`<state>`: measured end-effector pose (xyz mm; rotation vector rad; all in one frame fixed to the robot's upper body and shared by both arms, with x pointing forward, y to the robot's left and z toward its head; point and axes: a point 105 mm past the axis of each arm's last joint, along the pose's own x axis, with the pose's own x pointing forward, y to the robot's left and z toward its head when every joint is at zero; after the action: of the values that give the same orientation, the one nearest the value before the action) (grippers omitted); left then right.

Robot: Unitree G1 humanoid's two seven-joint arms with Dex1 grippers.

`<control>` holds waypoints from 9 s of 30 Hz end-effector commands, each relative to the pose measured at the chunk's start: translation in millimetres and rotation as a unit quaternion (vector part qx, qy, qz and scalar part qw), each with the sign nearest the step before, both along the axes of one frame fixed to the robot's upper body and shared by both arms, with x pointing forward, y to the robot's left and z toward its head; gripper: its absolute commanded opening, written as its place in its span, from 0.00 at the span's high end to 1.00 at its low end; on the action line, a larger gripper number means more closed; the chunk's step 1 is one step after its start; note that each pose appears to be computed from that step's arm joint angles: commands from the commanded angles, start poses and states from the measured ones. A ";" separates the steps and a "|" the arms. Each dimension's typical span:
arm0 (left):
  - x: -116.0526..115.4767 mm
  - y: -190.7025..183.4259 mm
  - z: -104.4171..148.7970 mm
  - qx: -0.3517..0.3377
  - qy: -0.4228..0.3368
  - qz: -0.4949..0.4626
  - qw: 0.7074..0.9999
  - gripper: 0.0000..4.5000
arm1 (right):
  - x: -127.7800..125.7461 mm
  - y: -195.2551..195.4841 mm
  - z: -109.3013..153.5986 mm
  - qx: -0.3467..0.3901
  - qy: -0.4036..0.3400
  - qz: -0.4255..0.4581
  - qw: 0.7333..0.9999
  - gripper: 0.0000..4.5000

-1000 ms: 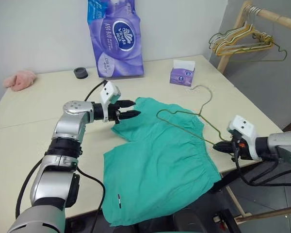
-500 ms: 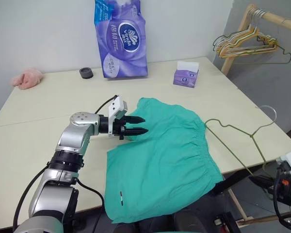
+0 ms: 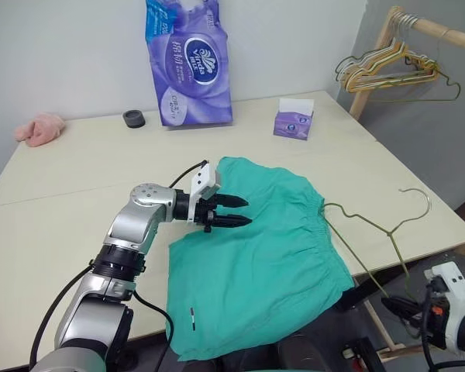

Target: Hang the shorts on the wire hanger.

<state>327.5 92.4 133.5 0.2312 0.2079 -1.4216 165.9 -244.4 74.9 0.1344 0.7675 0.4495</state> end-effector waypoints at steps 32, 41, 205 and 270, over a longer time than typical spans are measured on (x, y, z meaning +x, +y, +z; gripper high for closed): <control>4.8 2.7 4.4 -0.003 -0.027 0.021 0.999 0.43 | 28.5 11.2 -8.9 0.057 0.027 0.062 0.996 1.00; 9.5 3.1 8.0 -0.010 -0.028 0.026 0.999 0.43 | 64.4 28.6 -12.4 0.107 0.005 0.066 0.992 1.00; 43.8 -5.1 -2.9 0.161 -0.369 -0.073 0.913 0.01 | 55.4 72.7 91.9 -0.235 -0.260 0.371 0.860 0.00; 53.8 78.8 24.4 0.077 0.007 0.092 0.993 0.99 | 104.7 126.2 18.7 0.076 -0.134 0.102 0.983 0.00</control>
<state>380.0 170.6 142.0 0.3125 0.4025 -1.2300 264.8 -117.7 90.6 0.1507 0.5065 0.7120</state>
